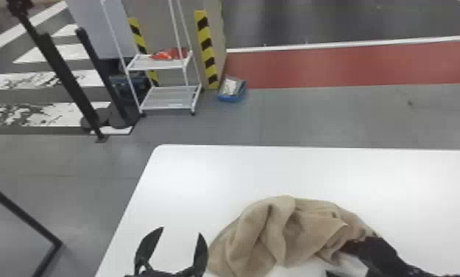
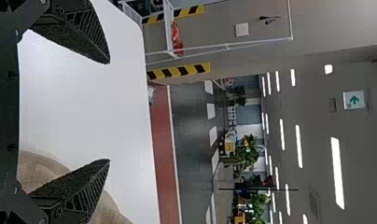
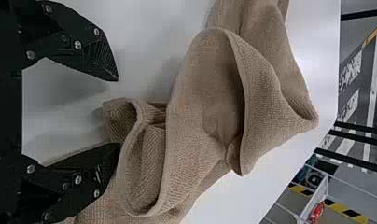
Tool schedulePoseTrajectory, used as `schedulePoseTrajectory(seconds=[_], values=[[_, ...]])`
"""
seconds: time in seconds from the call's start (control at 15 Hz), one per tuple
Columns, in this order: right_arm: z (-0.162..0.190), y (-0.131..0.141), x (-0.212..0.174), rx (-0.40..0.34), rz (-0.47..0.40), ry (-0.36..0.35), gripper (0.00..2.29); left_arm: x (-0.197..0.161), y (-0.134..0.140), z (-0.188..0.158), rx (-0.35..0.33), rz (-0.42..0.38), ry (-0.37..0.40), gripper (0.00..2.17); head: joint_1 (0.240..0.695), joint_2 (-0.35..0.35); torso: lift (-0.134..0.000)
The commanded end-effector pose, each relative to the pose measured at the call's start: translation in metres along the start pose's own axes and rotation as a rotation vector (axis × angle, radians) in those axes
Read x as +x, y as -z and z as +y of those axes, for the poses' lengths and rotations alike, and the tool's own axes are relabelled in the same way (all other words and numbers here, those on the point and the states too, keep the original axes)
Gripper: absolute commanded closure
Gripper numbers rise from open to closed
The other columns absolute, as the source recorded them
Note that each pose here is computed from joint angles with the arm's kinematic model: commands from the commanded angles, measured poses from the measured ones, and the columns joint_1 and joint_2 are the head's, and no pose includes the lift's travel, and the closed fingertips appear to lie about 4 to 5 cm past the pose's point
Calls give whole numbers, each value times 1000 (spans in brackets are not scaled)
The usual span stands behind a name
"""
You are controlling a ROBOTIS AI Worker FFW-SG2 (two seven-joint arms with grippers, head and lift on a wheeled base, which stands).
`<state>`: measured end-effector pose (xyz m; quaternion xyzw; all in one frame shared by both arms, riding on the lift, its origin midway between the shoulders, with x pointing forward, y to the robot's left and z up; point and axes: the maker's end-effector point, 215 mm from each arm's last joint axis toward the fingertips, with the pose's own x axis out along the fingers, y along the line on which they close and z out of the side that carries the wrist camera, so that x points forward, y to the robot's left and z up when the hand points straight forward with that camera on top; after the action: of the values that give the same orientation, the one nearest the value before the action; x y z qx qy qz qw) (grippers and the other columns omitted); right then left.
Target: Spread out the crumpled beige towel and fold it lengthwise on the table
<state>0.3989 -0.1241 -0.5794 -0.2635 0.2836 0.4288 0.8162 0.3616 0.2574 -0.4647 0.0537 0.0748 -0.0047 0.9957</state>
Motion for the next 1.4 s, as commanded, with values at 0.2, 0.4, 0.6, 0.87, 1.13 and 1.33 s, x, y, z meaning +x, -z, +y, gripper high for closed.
schedulePoseTrajectory(seconds=[0.2, 0.4, 0.6, 0.87, 1.13, 1.33], values=[[-2, -8, 8, -11, -10, 2, 1106, 0, 1, 0, 2, 1, 1, 137, 695, 208, 0], [-15, -18, -1, -4, -56, 27, 1416, 0, -1, 0, 4, -2, 2, 137, 695, 210, 0], [-62, -29, -38, 41, -118, 101, 1413, 0, 0, -1, 8, 2, 5, 137, 695, 193, 0], [-127, -58, -92, 114, -206, 200, 1413, -1, 1, -1, 9, 4, 5, 137, 695, 125, 0], [-166, -78, -115, 142, -258, 271, 1409, -1, 3, 1, 7, 7, 3, 137, 695, 67, 0], [-144, -58, -79, 69, -129, 230, 1187, -1, 2, 1, 7, 5, 3, 137, 695, 56, 0]])
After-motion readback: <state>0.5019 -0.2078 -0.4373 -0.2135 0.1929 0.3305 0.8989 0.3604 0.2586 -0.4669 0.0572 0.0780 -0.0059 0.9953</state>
